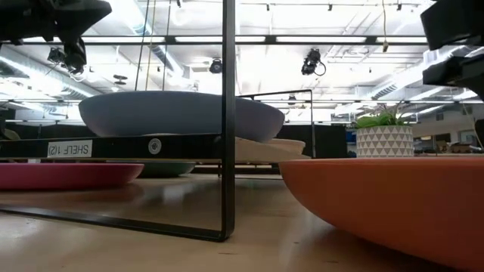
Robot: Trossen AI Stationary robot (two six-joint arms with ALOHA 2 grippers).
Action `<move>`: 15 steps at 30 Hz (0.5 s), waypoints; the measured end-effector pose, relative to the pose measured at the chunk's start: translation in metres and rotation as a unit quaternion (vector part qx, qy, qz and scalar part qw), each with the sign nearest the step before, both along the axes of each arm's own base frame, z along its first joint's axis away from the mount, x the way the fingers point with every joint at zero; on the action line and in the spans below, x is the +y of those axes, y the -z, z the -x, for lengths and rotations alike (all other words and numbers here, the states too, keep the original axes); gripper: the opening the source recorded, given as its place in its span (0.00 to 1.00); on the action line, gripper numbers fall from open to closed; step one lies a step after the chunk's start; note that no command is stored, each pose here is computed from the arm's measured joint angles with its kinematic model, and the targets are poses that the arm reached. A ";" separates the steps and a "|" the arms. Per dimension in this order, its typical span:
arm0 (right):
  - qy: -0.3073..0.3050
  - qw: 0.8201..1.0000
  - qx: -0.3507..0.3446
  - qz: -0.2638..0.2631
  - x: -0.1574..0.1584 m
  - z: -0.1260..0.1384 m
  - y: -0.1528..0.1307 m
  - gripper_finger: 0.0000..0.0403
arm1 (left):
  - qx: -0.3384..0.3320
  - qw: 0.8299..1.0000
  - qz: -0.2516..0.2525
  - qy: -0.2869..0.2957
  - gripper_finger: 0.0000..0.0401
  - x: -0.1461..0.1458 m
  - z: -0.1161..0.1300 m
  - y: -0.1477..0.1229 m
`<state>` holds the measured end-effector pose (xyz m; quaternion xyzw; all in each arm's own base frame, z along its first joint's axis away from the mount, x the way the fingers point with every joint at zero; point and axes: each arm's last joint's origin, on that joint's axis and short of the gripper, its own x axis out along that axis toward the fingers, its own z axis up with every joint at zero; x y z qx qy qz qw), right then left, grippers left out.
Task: Place and stack plates onto a shelf
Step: Stack the white plate on top of the gray plate on the shelf
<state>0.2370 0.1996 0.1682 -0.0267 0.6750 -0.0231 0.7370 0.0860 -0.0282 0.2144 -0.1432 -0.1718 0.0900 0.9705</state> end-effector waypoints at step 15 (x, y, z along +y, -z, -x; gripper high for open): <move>-0.013 0.999 0.013 0.035 -0.010 0.019 0.030 0.34 | -0.006 1.000 -0.010 -0.006 0.06 0.000 0.001 -0.002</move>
